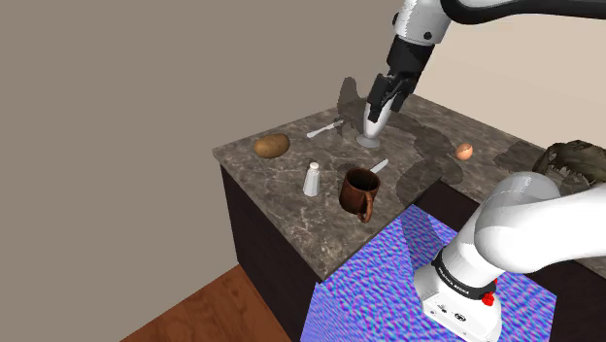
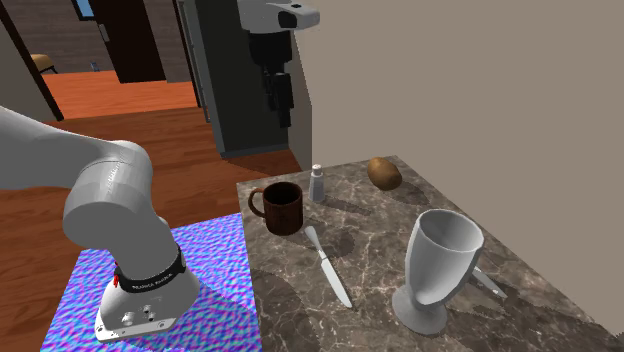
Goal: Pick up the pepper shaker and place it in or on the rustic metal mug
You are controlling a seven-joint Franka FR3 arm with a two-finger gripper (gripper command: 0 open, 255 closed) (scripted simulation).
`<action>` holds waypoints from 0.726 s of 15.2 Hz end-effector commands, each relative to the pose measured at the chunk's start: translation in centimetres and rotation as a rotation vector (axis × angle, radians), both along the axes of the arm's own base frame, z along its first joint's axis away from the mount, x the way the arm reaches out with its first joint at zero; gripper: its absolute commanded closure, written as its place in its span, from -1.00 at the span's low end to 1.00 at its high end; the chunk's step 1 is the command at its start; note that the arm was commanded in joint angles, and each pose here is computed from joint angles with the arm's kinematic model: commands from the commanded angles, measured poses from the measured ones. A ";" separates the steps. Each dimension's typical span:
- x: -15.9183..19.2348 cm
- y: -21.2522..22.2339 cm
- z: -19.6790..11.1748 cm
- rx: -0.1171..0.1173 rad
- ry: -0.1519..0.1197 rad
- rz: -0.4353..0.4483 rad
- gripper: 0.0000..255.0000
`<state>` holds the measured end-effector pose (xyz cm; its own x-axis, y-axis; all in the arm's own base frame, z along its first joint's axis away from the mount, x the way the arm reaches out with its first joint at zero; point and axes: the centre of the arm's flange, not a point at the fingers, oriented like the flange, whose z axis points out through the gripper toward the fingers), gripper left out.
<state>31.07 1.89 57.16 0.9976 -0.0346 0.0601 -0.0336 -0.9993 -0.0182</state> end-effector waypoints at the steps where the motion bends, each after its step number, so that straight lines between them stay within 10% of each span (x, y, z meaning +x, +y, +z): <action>1: 0.0 0.0 0.0 0.000 0.000 0.000 -1.00; 11: 7.7 3.4 -10.2 0.046 0.027 0.043 -1.00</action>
